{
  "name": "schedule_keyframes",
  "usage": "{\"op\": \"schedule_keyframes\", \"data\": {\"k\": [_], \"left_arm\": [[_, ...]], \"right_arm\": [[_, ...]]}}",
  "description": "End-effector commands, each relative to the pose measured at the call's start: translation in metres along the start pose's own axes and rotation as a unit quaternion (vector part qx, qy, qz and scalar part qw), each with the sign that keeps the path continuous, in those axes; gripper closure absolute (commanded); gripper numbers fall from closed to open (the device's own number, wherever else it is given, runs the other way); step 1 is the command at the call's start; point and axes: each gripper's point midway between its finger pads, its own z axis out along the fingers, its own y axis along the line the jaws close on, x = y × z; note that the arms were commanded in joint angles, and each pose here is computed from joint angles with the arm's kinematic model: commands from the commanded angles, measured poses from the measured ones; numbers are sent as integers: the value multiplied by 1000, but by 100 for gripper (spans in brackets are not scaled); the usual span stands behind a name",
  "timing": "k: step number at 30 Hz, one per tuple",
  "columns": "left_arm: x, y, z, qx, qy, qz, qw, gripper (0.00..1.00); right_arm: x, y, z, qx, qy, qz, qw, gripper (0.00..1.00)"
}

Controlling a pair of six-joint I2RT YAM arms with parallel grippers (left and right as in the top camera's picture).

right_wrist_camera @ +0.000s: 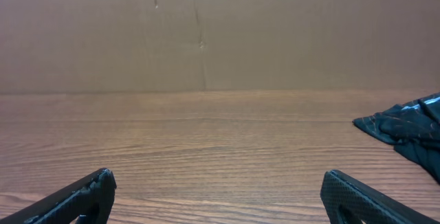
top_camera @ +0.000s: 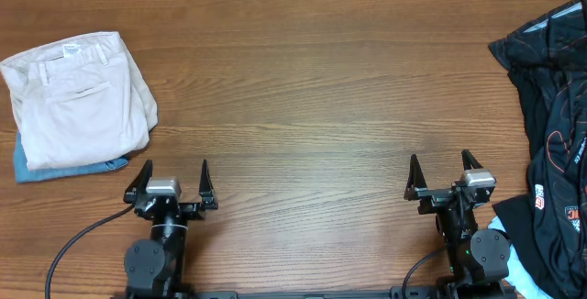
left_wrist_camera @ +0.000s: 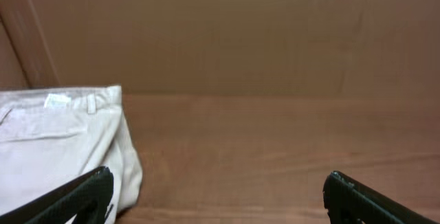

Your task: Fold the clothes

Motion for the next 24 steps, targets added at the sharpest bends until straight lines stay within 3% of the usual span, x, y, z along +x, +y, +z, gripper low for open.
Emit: {"op": "schedule_keyframes", "data": {"k": [1,8,24], "left_arm": [[3,-2,2,5,-16,22,1000,0],[27,-2,1,8,34,42,999,0],[27,-6,1,20,33,42,998,0]], "right_arm": [[1,0,0,-1,-4,0,1000,0],[1,0,0,-1,-4,0,1000,0],[1,0,0,-1,-4,0,1000,0]]}}
